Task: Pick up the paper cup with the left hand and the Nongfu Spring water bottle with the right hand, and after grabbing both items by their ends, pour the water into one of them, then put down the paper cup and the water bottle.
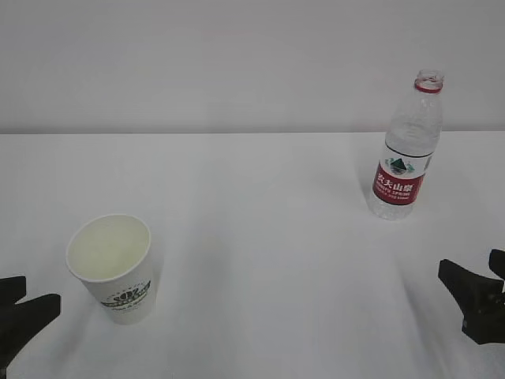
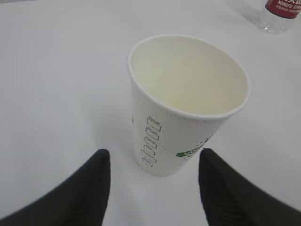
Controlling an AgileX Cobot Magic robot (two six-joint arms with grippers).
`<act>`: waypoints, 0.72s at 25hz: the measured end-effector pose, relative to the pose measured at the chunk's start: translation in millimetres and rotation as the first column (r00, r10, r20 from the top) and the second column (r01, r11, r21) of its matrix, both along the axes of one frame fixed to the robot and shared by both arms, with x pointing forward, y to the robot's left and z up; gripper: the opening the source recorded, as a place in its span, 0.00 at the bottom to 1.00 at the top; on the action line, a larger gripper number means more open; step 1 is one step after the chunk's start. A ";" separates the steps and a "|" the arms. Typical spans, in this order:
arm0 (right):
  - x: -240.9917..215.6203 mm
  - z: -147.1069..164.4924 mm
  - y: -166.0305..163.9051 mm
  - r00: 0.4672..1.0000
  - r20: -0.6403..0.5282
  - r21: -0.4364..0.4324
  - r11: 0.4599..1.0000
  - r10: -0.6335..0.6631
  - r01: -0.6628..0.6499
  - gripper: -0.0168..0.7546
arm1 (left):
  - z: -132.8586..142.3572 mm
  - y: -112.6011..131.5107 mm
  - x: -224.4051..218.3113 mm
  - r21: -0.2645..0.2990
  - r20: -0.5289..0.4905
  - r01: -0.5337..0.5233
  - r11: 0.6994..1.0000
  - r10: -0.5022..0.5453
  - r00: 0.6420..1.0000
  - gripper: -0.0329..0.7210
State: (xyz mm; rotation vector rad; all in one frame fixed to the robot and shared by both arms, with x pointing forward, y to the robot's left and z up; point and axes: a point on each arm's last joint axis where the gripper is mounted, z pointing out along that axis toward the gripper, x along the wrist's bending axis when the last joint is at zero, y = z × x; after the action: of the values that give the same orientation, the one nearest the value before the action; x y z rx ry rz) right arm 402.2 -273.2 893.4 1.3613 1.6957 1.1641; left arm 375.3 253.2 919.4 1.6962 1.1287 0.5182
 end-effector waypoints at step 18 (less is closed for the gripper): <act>-1.5 0.1 5.1 0.998 0.002 -0.002 0.998 0.064 -0.064 0.73 | 2.0 -0.1 2.0 -0.034 0.017 -0.016 0.999 0.017 1.000 0.62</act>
State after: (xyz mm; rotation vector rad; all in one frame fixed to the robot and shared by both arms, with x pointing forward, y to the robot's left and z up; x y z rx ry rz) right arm 400.6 -268.1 893.6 1.3125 1.7500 1.1994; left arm 377.2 253.1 921.4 1.6518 1.1338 0.5203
